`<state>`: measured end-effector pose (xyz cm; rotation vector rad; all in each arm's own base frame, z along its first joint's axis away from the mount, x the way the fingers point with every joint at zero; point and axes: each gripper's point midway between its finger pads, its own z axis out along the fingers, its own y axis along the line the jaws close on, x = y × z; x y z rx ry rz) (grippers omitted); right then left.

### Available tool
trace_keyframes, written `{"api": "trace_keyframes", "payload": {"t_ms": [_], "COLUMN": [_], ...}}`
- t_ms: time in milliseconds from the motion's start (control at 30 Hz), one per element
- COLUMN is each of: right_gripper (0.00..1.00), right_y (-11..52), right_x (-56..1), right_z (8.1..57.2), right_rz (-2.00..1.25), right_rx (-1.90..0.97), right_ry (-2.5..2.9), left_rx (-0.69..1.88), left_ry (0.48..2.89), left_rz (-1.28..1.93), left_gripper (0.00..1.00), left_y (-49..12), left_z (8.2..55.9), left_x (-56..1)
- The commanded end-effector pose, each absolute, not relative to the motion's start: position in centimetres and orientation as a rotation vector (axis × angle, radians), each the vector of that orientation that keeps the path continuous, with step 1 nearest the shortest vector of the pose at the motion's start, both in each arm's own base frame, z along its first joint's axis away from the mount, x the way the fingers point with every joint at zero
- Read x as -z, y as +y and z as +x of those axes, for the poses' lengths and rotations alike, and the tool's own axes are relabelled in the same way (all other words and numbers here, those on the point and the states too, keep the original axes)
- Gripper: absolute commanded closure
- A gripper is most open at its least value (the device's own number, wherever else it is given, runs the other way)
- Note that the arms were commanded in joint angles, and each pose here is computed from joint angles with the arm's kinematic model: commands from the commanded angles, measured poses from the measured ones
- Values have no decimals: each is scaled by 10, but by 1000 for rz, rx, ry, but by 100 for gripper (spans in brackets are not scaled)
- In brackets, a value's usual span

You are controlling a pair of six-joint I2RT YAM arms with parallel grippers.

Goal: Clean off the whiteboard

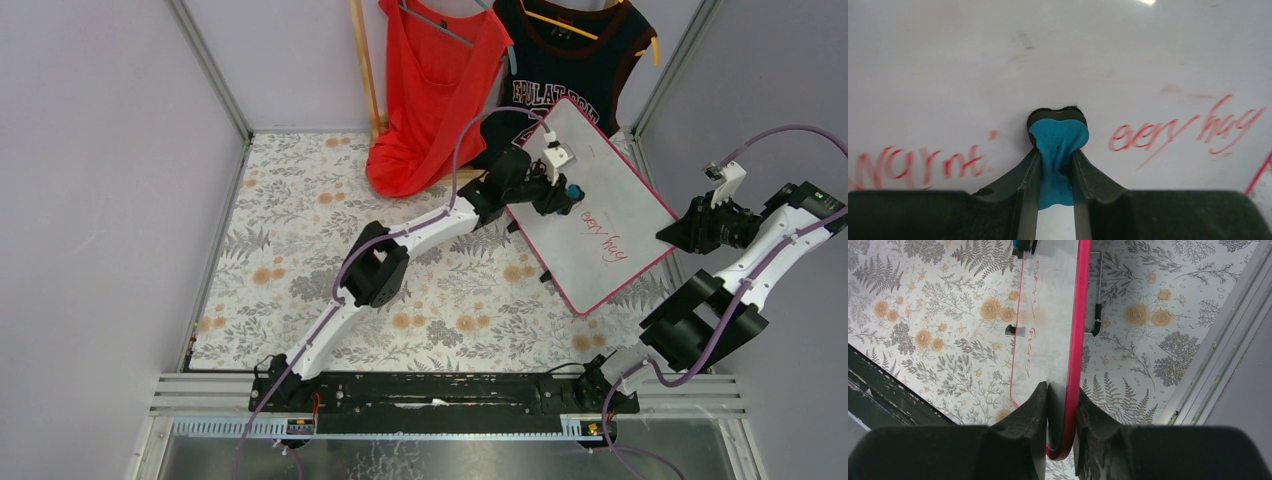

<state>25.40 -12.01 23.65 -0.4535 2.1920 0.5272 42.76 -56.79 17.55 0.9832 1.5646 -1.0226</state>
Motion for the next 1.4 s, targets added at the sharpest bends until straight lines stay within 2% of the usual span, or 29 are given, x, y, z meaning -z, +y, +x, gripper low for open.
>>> {"api": "trace_keyframes", "payload": {"t_ms": [0,233,367,733,1133,1267,1367], "right_gripper": [100,100,100,100,100,100,100], "right_y": [-121,-119,-118,-112,-109,-108,-107], "right_x": [-222,-221,-222,-218,-218,-217,-217], "right_z": [246,246,246,241,239,239,239], "right_rz": [-649,-649,-650,-653,-651,-651,-652], "right_rx": [-440,-445,-444,-460,-464,-467,-471], "right_ry": [2262,2260,2256,2257,2254,2255,2253], "left_rx": [1184,1287,1291,1140,759,724,791], "left_ry": [1427,1368,1352,1424,1459,1477,1489], "left_rz": [1091,1146,1147,1034,870,858,863], "left_gripper": [89,89,89,90,88,88,88], "left_y": [-613,-633,-634,-608,-554,-549,-556], "left_z": [350,294,289,371,476,485,475], "left_x": [-206,-222,-226,-215,-211,-200,-196]}}
